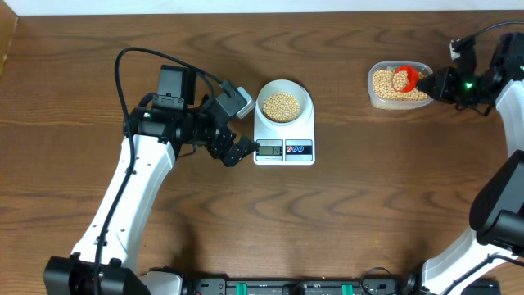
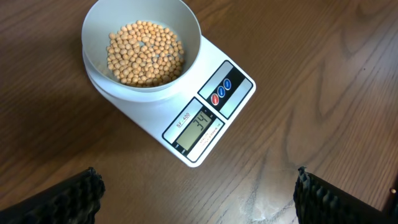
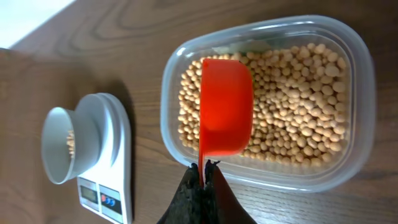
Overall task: Scoop item into bowl and weigh 50g on scale
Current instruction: 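Scoop soybeans from the tub with the red scoop in the right gripper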
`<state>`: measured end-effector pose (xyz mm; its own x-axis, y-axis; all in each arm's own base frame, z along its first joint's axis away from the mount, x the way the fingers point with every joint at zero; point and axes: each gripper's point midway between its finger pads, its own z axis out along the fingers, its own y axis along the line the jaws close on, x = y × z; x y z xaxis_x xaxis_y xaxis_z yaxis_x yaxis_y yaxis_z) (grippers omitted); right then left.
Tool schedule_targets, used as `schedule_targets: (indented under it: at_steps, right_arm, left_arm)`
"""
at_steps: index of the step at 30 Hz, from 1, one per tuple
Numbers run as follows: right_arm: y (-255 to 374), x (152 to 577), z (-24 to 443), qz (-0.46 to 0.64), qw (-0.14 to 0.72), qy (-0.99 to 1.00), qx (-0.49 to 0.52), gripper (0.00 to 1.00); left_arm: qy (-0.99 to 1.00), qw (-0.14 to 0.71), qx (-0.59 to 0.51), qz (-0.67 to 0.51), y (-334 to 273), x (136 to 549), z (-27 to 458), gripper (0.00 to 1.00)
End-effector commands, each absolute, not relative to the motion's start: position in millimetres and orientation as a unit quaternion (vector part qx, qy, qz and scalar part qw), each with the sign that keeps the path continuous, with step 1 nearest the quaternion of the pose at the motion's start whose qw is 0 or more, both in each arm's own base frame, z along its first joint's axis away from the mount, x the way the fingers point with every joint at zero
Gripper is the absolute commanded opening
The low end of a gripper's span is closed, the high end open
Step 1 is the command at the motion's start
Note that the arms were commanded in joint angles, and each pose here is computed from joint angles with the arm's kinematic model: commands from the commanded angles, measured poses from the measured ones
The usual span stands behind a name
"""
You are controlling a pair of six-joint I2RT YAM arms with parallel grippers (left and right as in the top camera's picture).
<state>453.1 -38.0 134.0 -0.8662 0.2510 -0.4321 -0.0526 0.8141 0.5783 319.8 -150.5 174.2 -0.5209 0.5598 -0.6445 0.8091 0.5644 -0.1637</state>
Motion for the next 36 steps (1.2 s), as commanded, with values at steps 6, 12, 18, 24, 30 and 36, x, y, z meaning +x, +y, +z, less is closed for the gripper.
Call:
schedule_targets:
  at_steps: [6, 12, 18, 24, 30, 36]
  right_arm:
    - [-32.8, 453.3, 148.3, 0.341, 0.271, 0.899, 0.037, 0.01]
    - [-20.3, 455.2, 163.5, 0.388, 0.286, 0.876, 0.018, 0.01]
    - [-8.2, 453.1, 177.2, 0.432, 0.292, 0.853, 0.003, 0.01]
    - [2.7, 451.7, 183.0, 0.453, 0.289, 0.843, -0.007, 0.01]
    - [31.4, 451.9, 183.6, 0.461, 0.278, 0.842, -0.036, 0.01]
    - [69.9, 452.4, 185.3, 0.467, 0.270, 0.838, -0.080, 0.01]
  left_arm:
    - [0.840, 0.269, 0.412, -0.227, -150.3, 317.7, 170.6, 1.00]
    - [0.840, 0.269, 0.412, -0.227, -150.3, 317.7, 170.6, 1.00]
    - [0.840, 0.269, 0.412, -0.227, -150.3, 317.7, 170.6, 1.00]
    - [0.840, 0.269, 0.412, -0.227, -150.3, 317.7, 170.6, 1.00]
    - [0.840, 0.269, 0.412, -0.227, -150.3, 317.7, 170.6, 1.00]
    - [0.840, 0.269, 0.412, -0.227, -150.3, 317.7, 170.6, 1.00]
